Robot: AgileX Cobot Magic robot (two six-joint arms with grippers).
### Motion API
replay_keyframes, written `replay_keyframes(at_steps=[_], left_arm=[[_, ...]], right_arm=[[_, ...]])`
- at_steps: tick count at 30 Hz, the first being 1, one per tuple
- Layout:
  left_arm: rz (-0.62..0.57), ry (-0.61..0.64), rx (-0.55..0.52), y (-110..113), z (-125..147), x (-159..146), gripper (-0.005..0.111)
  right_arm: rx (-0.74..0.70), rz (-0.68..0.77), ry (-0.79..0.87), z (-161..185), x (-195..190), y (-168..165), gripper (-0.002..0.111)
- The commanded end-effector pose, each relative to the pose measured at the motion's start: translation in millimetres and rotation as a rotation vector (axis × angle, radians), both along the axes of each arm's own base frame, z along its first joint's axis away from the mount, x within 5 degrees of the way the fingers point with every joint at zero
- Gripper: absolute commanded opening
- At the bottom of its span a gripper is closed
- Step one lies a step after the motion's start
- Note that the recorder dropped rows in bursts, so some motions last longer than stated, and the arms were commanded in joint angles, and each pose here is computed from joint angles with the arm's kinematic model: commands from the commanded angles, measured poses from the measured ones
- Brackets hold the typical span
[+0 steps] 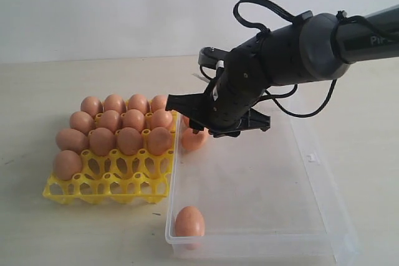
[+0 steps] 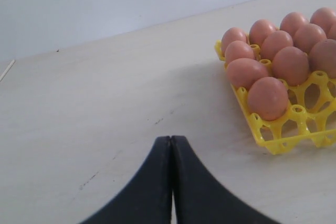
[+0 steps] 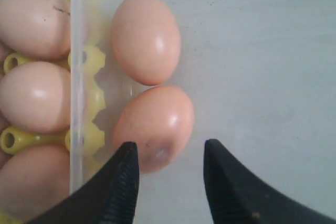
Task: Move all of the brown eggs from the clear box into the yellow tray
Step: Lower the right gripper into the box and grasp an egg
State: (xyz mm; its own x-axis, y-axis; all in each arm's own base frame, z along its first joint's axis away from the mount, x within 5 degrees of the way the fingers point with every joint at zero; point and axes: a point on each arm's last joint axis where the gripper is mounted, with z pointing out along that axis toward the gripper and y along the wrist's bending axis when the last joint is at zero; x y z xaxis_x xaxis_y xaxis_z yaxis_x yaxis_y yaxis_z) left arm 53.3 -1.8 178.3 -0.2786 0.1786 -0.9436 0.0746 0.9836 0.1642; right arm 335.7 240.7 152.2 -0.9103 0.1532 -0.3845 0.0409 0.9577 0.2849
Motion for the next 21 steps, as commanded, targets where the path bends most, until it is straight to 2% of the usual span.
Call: replay_keyframes(at_steps=[1, 5, 12, 21], left_arm=[[0.003, -0.016, -0.004, 0.1, 2.2, -0.3, 0.0], [0.003, -0.016, -0.004, 0.1, 2.2, -0.3, 0.0], [0.003, -0.016, -0.004, 0.1, 2.2, -0.3, 0.0], [0.003, -0.016, -0.004, 0.1, 2.2, -0.3, 0.0]], right_arm=[[0.027, -0.01, -0.016, -1.0, 3.6, -1.7, 0.039], [0.074, -0.018, -0.018, -3.7, 4.9, 2.3, 0.039], [0.044, -0.009, 0.005, -8.4, 5.9, -2.5, 0.047], [0.068, -0.027, 0.012, -14.8, 8.5, -2.1, 0.047]])
